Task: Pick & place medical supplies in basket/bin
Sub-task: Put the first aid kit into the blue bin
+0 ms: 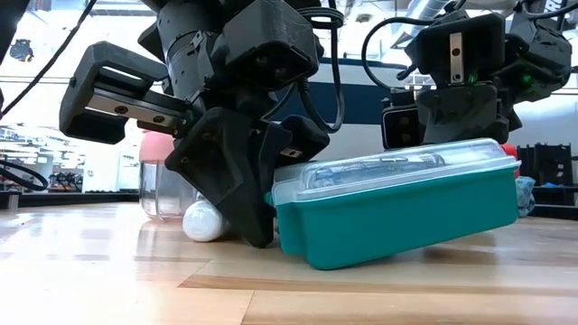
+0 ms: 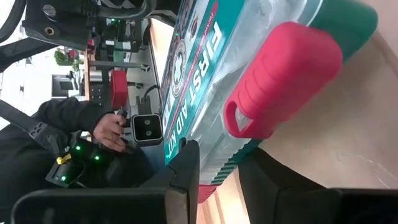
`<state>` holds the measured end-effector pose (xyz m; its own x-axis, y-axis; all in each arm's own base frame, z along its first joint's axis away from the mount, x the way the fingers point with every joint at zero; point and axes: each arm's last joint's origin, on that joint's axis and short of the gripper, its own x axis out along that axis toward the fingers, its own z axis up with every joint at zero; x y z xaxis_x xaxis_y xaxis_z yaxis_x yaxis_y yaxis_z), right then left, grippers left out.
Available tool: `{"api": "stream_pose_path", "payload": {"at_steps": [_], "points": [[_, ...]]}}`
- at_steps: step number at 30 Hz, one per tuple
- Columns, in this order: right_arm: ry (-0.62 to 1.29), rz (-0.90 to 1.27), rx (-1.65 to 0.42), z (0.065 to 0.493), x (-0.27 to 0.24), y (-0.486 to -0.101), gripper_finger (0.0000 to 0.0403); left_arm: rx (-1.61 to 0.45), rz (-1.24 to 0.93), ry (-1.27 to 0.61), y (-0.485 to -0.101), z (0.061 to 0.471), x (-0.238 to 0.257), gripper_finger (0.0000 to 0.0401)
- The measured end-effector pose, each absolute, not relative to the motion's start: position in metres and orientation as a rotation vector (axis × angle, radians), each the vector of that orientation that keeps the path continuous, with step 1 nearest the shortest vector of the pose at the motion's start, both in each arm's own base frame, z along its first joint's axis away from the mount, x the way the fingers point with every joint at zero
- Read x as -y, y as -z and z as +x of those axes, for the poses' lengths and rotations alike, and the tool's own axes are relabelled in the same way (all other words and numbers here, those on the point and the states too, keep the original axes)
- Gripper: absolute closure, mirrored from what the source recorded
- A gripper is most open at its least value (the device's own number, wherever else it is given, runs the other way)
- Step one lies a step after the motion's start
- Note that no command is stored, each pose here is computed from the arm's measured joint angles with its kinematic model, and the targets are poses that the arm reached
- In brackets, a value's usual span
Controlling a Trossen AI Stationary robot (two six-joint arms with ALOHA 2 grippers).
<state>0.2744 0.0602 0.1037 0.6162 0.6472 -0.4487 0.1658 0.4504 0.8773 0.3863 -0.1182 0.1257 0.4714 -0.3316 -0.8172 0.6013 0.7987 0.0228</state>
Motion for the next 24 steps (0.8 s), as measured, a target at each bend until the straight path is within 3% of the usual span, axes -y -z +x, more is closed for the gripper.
{"api": "stream_pose_path", "payload": {"at_steps": [16,24], "points": [[-0.365,1.141,-0.920,0.274,-0.061,-0.105,0.0327,-0.916,0.344,0.580,-0.126,0.385,0.123,0.0401],[-0.375,1.126,-0.907,0.269,-0.058,-0.123,0.0341,-0.890,0.360,0.556,-0.127,0.387,0.126,0.0401]]}}
